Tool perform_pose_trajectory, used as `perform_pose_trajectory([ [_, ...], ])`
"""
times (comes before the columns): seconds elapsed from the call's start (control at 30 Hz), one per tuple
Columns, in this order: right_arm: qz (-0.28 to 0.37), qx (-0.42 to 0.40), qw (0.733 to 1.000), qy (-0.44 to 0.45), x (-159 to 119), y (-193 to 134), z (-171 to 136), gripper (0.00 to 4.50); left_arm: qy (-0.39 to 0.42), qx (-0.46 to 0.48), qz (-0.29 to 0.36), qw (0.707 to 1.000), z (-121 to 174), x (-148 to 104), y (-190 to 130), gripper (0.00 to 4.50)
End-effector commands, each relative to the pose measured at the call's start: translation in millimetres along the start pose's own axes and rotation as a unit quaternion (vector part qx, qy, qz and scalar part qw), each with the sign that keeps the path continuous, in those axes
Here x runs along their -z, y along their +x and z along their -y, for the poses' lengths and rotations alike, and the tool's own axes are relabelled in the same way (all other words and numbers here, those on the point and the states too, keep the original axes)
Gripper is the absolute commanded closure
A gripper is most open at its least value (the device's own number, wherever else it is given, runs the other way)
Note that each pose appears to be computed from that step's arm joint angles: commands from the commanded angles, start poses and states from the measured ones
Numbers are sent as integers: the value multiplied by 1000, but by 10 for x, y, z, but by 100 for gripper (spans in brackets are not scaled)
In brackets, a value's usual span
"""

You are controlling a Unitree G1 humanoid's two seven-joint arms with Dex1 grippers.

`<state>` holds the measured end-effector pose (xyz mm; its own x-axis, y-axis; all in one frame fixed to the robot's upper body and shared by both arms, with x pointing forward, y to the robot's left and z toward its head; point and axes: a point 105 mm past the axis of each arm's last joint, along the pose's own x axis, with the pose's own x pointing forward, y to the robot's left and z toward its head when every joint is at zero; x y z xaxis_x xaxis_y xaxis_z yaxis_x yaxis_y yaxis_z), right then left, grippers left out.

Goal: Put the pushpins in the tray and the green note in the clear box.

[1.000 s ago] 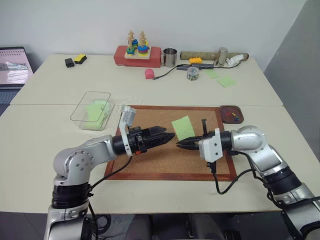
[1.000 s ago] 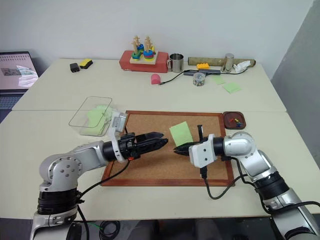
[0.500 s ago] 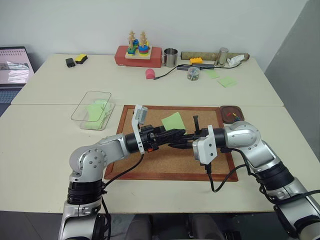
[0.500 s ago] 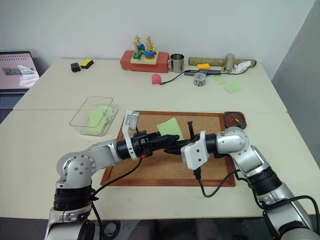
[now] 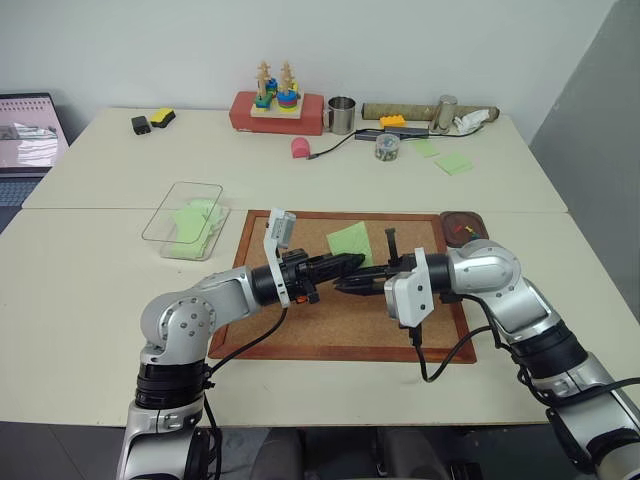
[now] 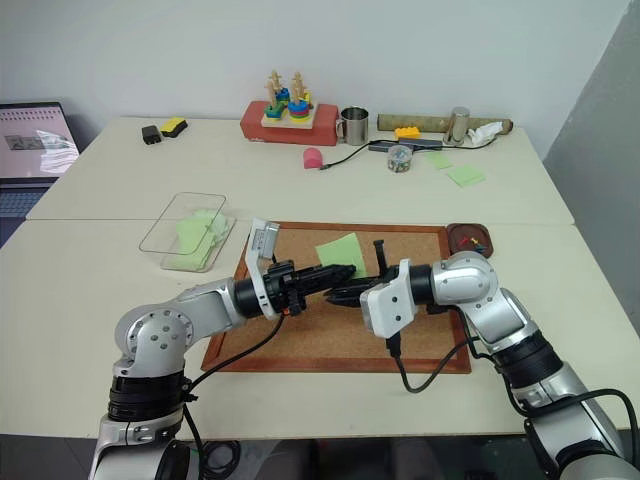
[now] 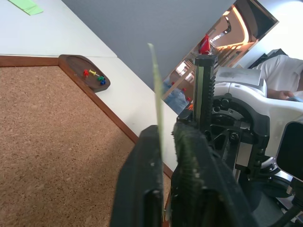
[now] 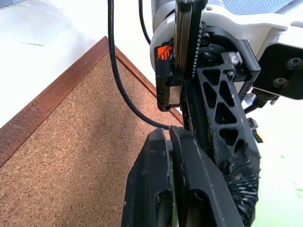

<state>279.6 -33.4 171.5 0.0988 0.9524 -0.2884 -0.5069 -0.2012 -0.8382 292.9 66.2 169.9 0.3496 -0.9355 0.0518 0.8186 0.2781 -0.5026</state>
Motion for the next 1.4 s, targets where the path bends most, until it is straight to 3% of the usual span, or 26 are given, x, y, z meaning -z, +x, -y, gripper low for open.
perform_pose_trajectory([
  [0.03,15,31,999,-31,-122,-66,194,450,32,4,6,999,45,-91,12,448],
  [0.4,5,85,996,-27,-136,-256,388,450,134,-108,-48,984,-387,53,-141,448],
  [0.6,-10,199,976,88,42,-618,613,450,146,-98,-20,984,-307,-38,-94,448],
  [0.73,-104,354,893,258,741,-1141,672,450,203,-64,23,977,-89,-302,72,448],
  [0.83,-140,432,823,342,1114,-1413,617,450,322,-43,26,945,57,-422,222,448],
  [0.93,-160,478,760,410,1405,-1531,577,450,395,-12,18,918,170,-420,354,448],
  [1.1,-216,512,686,470,1771,-1697,414,450,449,-16,-4,893,115,-347,464,448],
  [1.4,-237,506,647,518,1977,-1720,259,450,456,-24,-18,889,51,-164,465,448],
])
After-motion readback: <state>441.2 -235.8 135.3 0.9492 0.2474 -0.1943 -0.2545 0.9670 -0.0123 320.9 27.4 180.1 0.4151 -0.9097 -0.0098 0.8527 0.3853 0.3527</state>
